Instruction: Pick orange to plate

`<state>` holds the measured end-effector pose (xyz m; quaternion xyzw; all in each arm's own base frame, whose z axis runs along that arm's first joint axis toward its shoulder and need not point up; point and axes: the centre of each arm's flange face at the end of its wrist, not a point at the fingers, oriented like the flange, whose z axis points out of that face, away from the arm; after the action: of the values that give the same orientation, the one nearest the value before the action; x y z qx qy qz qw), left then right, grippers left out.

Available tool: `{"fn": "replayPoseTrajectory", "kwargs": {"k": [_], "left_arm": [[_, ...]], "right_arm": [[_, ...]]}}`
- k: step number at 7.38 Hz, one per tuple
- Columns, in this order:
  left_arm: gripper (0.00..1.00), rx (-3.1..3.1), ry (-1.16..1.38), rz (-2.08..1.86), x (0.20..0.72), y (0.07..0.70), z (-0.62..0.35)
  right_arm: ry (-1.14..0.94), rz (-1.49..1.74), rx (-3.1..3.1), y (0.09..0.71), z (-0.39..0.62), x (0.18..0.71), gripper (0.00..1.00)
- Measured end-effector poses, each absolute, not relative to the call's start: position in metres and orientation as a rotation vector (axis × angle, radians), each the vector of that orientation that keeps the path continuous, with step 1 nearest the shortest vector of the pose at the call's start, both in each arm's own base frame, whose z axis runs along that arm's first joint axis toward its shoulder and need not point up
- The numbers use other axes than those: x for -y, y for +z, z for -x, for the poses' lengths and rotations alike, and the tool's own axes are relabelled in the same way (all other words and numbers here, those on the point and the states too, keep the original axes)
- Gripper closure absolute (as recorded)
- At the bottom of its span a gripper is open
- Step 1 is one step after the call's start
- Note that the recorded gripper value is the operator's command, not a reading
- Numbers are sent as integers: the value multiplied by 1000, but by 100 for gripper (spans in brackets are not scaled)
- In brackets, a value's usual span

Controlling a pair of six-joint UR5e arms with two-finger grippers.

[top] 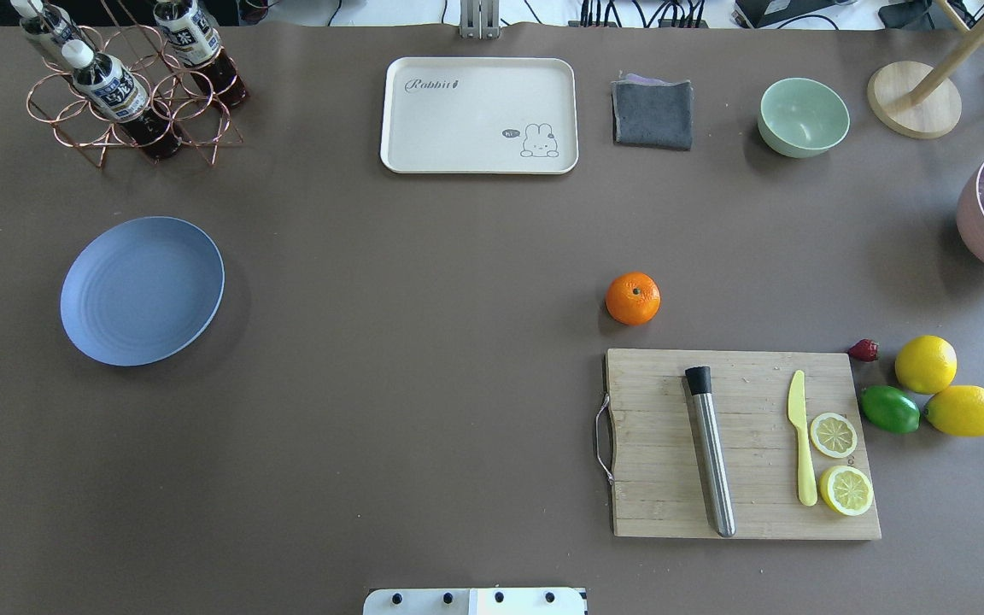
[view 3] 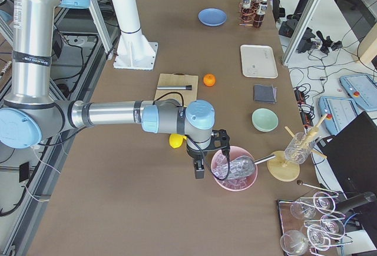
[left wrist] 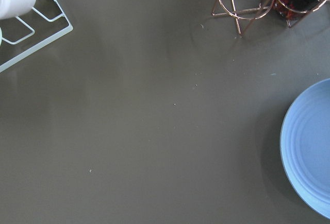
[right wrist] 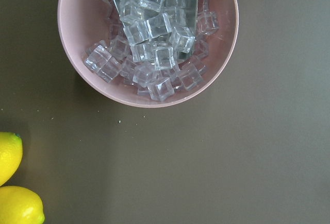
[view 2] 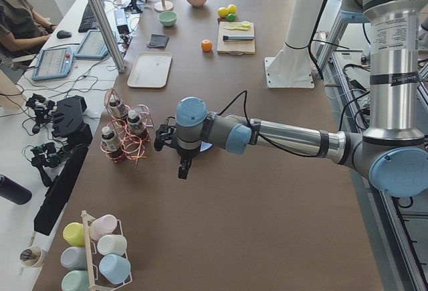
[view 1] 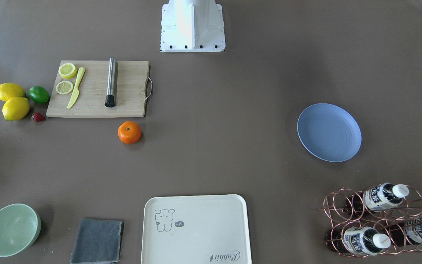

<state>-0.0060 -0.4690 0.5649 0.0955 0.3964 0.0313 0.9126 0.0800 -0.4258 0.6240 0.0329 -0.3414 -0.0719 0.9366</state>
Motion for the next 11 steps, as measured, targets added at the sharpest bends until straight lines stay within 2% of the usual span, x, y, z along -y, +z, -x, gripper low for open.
{"fn": "replayPoseTrajectory", "kwargs": {"k": [4,6,10,11], "left_arm": [[3,-838,57,-187,473,555,-29],[3,-854,45,-171,474,547,-78],[16,-897,11,-125,500,571,-183],[16,-909,2,-112,507,578,-202]], "right_arm": [[-149,-69,727,621,-77,423,0],[-154,-69,735,621,-74,424,0],[-171,-79,740,617,-71,427,0],[-174,-82,739,616,-71,427,0]]}}
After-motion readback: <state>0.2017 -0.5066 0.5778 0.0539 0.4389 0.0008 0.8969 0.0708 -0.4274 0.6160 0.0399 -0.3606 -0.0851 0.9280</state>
